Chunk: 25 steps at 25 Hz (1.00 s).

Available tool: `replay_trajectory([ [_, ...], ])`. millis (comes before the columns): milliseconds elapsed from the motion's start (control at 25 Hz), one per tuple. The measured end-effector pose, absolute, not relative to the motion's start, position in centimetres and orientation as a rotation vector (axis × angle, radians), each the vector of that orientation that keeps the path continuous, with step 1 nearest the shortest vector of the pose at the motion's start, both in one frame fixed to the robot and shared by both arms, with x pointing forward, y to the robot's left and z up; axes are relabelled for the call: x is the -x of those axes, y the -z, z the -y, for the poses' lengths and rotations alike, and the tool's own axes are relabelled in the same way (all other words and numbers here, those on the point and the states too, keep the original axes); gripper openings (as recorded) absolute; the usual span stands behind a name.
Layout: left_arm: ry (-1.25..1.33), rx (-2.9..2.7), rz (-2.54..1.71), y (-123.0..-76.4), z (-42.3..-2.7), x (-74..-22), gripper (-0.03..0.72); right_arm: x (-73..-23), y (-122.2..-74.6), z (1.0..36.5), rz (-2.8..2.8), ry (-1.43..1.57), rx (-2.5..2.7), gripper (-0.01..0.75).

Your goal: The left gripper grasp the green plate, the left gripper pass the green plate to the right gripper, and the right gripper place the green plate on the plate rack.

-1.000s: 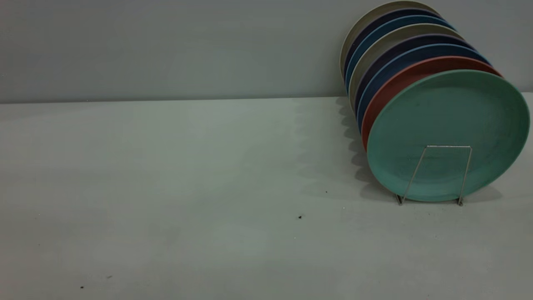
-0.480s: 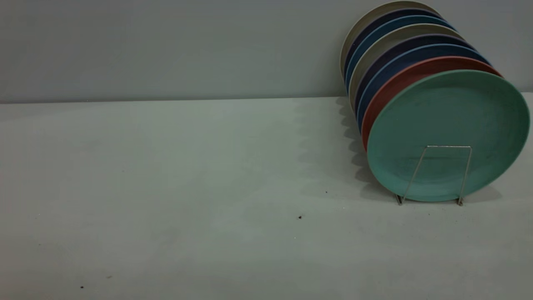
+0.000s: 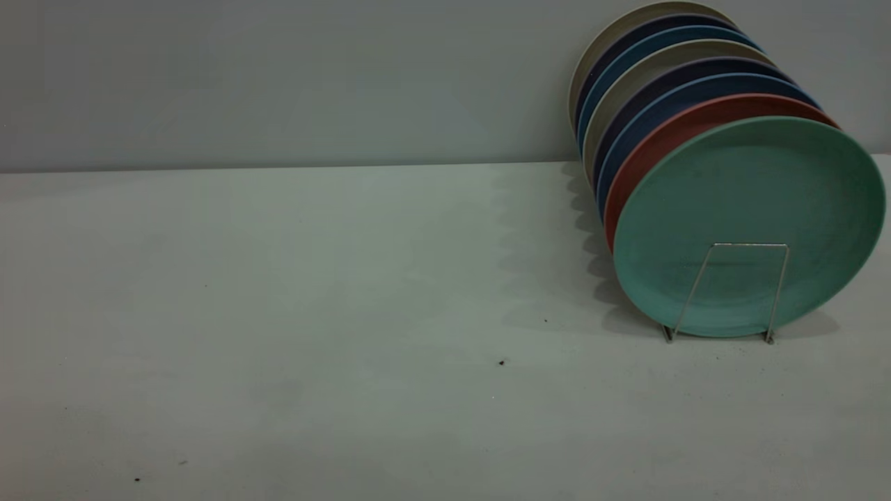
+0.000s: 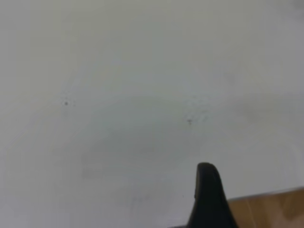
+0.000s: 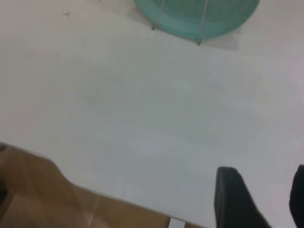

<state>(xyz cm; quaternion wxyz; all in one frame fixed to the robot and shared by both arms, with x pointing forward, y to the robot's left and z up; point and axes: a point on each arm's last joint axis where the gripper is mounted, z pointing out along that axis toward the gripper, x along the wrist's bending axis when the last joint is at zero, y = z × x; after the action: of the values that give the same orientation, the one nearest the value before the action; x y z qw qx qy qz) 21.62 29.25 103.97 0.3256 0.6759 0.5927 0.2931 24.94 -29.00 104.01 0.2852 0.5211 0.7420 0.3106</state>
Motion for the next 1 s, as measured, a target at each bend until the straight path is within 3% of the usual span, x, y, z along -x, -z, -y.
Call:
replay_trajectory([
  [1000,-0.751,-1.798,-1.537,-103.23,-29.66,-22.11,0.519,-24.77,-104.05,28.97,-1.974,-0.847,-1.387,0.309],
])
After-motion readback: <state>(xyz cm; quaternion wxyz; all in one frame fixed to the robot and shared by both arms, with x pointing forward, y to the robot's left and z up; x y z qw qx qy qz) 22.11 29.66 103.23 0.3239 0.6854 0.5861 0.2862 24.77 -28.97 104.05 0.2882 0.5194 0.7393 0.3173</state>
